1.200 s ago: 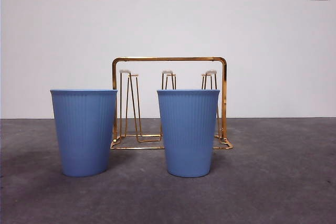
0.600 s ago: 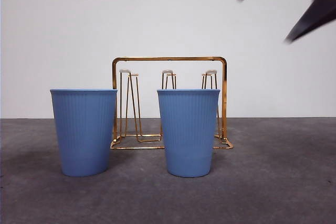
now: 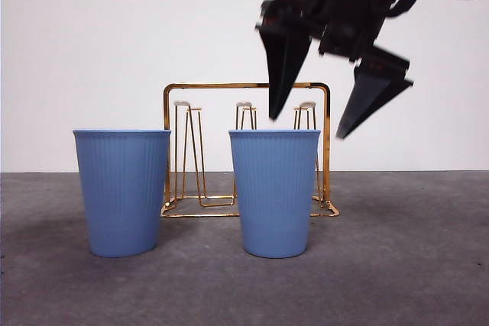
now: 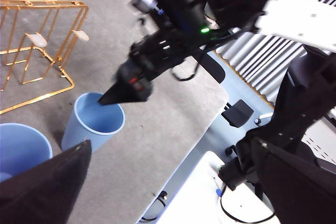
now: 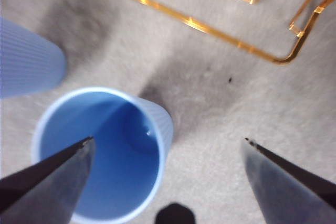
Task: Pick up cup 1,put cup 1 in the cup rack,pick up cup 2,put cup 2 in the cup rack
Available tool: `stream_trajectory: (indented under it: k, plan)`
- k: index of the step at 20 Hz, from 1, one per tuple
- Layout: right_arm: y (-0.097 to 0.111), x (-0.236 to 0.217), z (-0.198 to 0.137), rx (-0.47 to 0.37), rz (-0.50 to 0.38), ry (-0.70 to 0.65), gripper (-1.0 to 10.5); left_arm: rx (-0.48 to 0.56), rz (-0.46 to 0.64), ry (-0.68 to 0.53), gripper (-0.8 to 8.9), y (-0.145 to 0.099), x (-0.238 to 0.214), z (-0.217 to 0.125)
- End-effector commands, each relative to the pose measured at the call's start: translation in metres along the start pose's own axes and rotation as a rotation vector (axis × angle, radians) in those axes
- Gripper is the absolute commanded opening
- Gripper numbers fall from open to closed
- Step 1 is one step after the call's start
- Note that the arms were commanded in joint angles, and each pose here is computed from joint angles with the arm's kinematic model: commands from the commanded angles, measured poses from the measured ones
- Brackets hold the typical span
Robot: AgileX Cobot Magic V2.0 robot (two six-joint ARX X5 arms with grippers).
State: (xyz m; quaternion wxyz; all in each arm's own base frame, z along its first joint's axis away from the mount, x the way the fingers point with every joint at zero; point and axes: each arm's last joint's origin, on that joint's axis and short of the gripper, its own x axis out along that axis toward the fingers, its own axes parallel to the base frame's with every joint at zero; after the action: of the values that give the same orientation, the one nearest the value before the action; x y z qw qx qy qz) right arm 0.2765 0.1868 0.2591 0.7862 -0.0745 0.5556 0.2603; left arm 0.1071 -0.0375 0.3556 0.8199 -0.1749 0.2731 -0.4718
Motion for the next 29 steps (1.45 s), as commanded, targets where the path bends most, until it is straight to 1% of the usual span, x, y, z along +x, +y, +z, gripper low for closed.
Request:
stream_trajectory:
  k: [1, 2, 5, 6, 9, 10, 15, 17, 19, 21, 23, 26, 28, 29]
  plan:
    - [-0.002, 0.018, 0.001, 0.024, -0.010, 0.050, 4.7, 0.013, -0.015, 0.000, 7.14, -0.002, 0.000, 0.001]
    - [-0.003, 0.024, 0.001, 0.026, -0.019, 0.066, 4.4, 0.013, -0.015, 0.000, 7.14, -0.002, 0.000, 0.001]
    - [-0.004, 0.032, 0.002, 0.027, -0.021, 0.076, 1.8, 0.013, -0.015, 0.000, 7.13, -0.002, 0.000, 0.001]
    - [-0.004, 0.033, 0.003, 0.025, -0.012, 0.068, 1.2, 0.013, -0.015, 0.001, 7.13, -0.002, 0.001, 0.001]
    - [-0.003, 0.033, 0.005, 0.013, 0.006, 0.052, 0.1, 0.011, -0.015, 0.002, 7.14, -0.001, 0.001, 0.001]
    - [-0.003, 0.033, 0.005, 0.012, 0.006, 0.051, -0.1, 0.010, -0.015, 0.002, 7.14, -0.001, 0.001, 0.001]
    - [-0.003, 0.030, 0.003, -0.022, 0.007, 0.067, -0.1, -0.028, -0.013, 0.012, 7.14, 0.003, 0.004, 0.003]
    - [-0.002, 0.016, -0.001, -0.050, 0.014, 0.060, -0.1, -0.040, -0.024, 0.011, 7.14, 0.003, 0.006, 0.005]
    - [0.002, -0.014, -0.005, -0.075, 0.020, -0.006, -0.1, -0.048, -0.089, 0.000, 7.14, 0.002, 0.010, 0.011]
    - [0.008, -0.060, -0.012, -0.097, 0.032, -0.149, -0.1, -0.051, -0.165, -0.035, 7.14, -0.002, 0.014, 0.022]
    - [0.014, -0.116, -0.027, -0.124, 0.050, -0.355, -0.1, -0.044, -0.223, -0.090, 7.14, -0.006, 0.019, 0.035]
    - [0.021, -0.201, -0.062, -0.155, 0.093, -0.748, -0.1, -0.019, -0.316, -0.182, 7.14, -0.016, 0.031, 0.055]
    - [0.024, -0.244, -0.086, -0.185, 0.117, -0.985, -0.1, -0.018, -0.365, -0.245, 7.14, -0.023, 0.044, 0.065]
    - [0.025, -0.259, -0.096, -0.197, 0.125, -1.069, -0.1, -0.020, -0.382, -0.275, 7.14, -0.026, 0.051, 0.068]
